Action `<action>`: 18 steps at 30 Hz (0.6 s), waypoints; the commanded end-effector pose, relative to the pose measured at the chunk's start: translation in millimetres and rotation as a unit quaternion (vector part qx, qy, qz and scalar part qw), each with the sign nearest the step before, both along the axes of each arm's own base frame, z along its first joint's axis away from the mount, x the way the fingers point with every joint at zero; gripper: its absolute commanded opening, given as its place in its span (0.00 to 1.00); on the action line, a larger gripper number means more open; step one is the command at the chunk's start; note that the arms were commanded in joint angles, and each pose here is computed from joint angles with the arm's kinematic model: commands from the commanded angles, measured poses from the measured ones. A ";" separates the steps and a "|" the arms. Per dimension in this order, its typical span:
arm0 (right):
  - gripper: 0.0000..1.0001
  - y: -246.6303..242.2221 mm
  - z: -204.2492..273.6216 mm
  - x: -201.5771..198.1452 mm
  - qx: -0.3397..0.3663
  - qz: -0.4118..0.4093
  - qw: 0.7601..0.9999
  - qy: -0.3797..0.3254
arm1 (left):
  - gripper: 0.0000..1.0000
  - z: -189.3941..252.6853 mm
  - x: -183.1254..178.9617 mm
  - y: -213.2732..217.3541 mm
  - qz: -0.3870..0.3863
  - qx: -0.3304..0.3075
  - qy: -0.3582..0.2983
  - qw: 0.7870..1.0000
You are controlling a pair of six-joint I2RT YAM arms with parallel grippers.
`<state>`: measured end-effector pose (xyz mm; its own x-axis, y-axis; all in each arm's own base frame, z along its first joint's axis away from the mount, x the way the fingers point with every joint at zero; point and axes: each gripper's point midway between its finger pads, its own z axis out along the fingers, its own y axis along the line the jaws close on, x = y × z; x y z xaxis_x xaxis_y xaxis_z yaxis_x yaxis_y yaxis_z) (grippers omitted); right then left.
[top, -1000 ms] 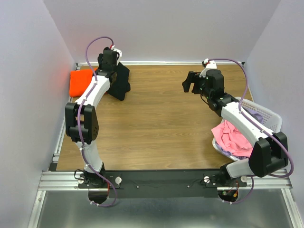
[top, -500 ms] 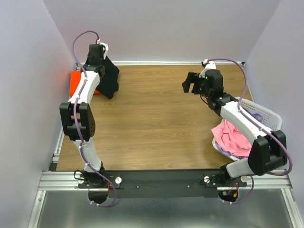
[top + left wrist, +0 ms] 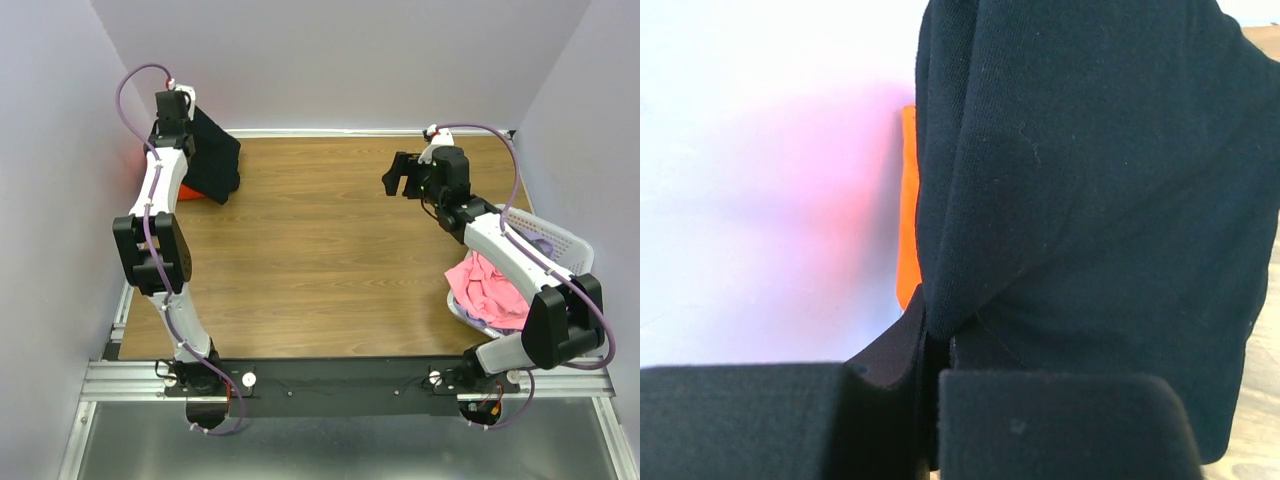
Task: Fold and stack the t-shirts
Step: Neatly place the folded tshirt to the corner
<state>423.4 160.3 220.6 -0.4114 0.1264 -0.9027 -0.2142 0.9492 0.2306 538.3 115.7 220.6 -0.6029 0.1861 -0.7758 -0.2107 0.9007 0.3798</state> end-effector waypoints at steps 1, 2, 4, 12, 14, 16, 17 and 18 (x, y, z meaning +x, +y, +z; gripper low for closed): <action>0.91 0.8 -6.0 -1.1 0.003 0.007 1.000 0.010 | 0.00 14.8 14.3 9.6 0.005 -0.019 -0.046 0.999; 0.91 1.4 -7.0 -1.3 0.002 0.008 1.000 0.012 | 0.00 9.5 15.6 12.0 0.007 -0.021 -0.043 0.999; 0.91 1.3 -7.0 -1.2 0.003 0.009 1.000 0.011 | 0.00 3.0 16.5 16.1 0.011 -0.023 -0.040 0.999; 0.91 0.8 -4.8 -2.7 0.005 0.008 1.000 0.009 | 0.00 -25.3 24.0 43.9 0.029 -0.045 -0.040 0.998; 0.91 -0.2 -5.7 -3.4 0.004 0.008 1.000 0.010 | 0.00 -31.5 26.8 50.1 0.034 -0.049 -0.042 0.997; 0.91 0.3 -5.3 -3.4 0.004 0.008 1.000 0.009 | 0.00 -35.5 25.8 62.3 0.048 -0.055 -0.046 0.996; 0.91 0.5 -6.0 -3.7 0.005 0.008 1.000 0.010 | 0.00 -41.4 26.8 64.9 0.050 -0.061 -0.044 0.996; 0.91 0.5 -6.0 -3.7 0.004 0.008 1.000 0.010 | 0.00 -43.9 25.7 70.8 0.060 -0.063 -0.045 0.995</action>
